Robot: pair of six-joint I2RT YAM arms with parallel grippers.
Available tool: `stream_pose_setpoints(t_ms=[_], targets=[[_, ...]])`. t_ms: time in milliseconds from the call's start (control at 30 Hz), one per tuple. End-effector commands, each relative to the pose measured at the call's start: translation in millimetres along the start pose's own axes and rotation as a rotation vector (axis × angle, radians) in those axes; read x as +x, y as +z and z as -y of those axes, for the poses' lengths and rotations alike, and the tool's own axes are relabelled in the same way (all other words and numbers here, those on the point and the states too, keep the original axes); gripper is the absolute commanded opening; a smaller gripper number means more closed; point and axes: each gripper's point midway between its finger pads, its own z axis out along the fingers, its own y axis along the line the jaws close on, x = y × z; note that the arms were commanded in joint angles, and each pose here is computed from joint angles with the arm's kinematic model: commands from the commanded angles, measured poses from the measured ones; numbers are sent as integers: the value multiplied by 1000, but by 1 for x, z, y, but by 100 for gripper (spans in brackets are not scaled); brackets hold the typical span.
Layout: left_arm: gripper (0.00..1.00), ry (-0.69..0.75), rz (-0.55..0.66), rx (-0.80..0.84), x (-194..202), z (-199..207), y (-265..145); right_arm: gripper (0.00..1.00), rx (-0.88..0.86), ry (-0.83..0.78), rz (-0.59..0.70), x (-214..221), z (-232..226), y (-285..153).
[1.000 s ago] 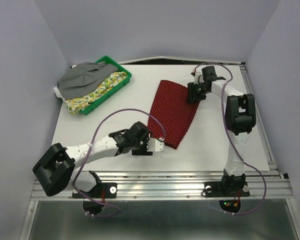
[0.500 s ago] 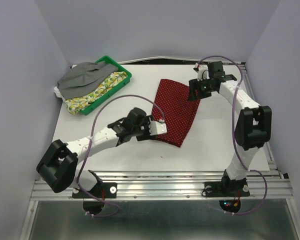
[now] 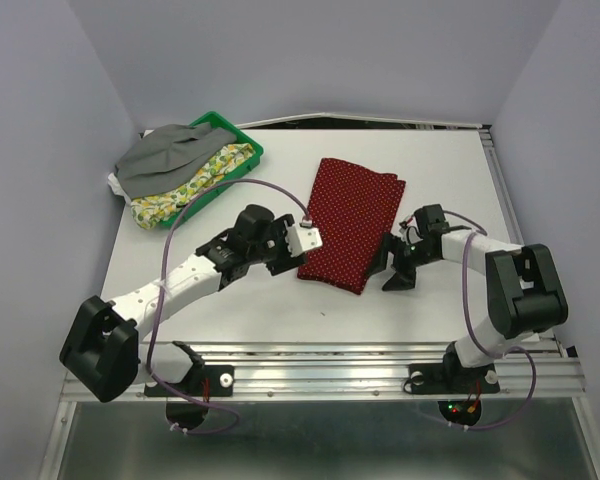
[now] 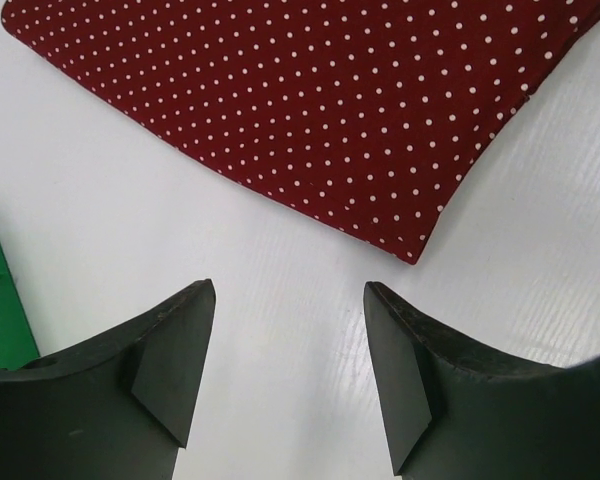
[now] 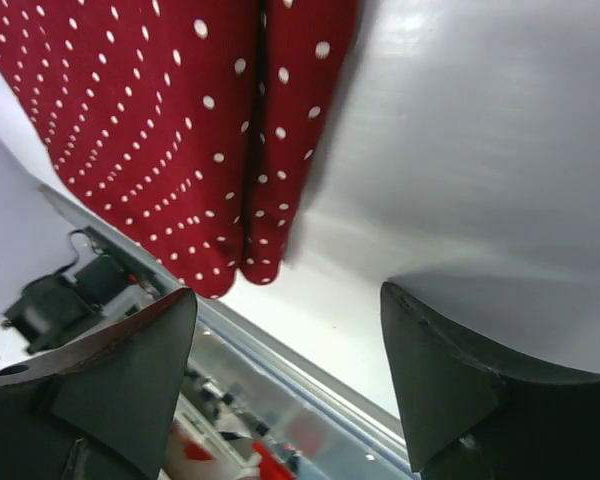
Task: Fold and stack the skirts
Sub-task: Fold the skirt
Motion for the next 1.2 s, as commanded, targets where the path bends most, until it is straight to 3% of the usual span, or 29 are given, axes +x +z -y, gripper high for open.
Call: stream_pose_setpoints(t_ms=[0,167,333,433,467,600,700,933,1167], targets=[[72,86,45,29,-8,9,-3,80,-160,10,135,-22,-39,2],[73,182,44,65,-11,29,7,78,-187,104,98,-4,-32,23],[73,294,75,106,-23,50,15,67,-200,100,101,6,-33,36],[73,355,81,134,-23,60,21,51,-193,109,80,6,-31,39],[74,386,90,146,-24,64,23,38,-195,109,67,6,-32,40],[80,422,118,152,-25,77,29,13,-253,102,60,-5,-55,32],[84,429,134,135,-25,81,36,1,-310,97,68,-14,-76,22],[86,412,174,89,-33,83,51,1,-404,140,50,-14,-103,3],[87,356,107,38,-19,76,74,1,-445,193,10,-8,-112,-4]])
